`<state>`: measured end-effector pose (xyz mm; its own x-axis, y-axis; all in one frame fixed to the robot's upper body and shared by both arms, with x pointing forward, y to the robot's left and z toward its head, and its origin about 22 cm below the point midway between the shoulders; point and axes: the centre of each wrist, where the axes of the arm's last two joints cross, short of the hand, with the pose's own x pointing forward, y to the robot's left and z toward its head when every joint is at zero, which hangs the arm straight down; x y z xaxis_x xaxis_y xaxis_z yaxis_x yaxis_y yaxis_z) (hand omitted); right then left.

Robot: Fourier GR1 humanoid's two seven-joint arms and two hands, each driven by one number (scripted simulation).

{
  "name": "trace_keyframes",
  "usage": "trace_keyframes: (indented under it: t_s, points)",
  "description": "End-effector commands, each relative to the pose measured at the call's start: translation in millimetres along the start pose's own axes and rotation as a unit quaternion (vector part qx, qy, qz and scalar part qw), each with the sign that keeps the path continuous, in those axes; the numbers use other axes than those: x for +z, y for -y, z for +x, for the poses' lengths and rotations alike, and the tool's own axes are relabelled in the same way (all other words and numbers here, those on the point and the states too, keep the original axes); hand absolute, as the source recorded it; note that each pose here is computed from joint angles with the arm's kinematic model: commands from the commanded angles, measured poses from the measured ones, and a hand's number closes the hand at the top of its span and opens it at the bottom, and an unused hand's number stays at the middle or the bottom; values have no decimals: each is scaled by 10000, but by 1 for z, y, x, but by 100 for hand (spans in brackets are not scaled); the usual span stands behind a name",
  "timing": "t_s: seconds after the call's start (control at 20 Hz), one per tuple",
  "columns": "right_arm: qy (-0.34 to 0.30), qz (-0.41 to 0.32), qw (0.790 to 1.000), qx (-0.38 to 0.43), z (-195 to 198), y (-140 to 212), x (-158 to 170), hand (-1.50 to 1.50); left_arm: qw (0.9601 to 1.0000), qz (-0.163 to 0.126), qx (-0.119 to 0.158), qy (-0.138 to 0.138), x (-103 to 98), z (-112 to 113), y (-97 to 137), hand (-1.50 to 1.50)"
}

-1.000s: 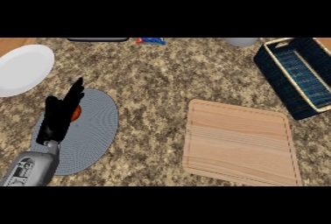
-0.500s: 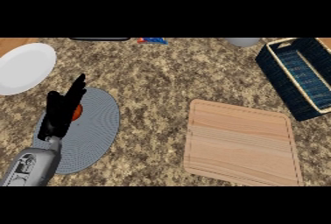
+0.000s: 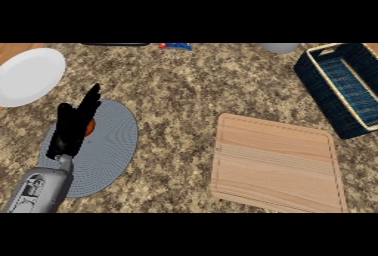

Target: Pick the pear from the cutting board and place it in the basket

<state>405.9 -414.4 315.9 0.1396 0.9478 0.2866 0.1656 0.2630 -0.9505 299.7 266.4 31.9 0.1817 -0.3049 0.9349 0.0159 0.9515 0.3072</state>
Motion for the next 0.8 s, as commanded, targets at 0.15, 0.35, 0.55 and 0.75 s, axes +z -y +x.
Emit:
trace_keyframes:
  t_s: [0.15, 0.35, 0.55, 0.75]
  points:
    - [-2, 210, 9997, -146, -22, -38, -8, 150, 10000, 56, -72, -1, -2, -6, 1, 0]
    - [-507, 580, 9926, -941, -41, -60, -4, 150, 10000, 0, 27, 88, -5, -1, -17, 0]
    - [-299, 500, 9877, -1450, -65, -58, 4, -150, 10000, 0, -20, 45, 2, -12, -6, 0]
    - [-228, 78, 9845, -1735, -57, -72, -1, -150, 10000, -5, 36, 56, -12, 1, 5, 0]
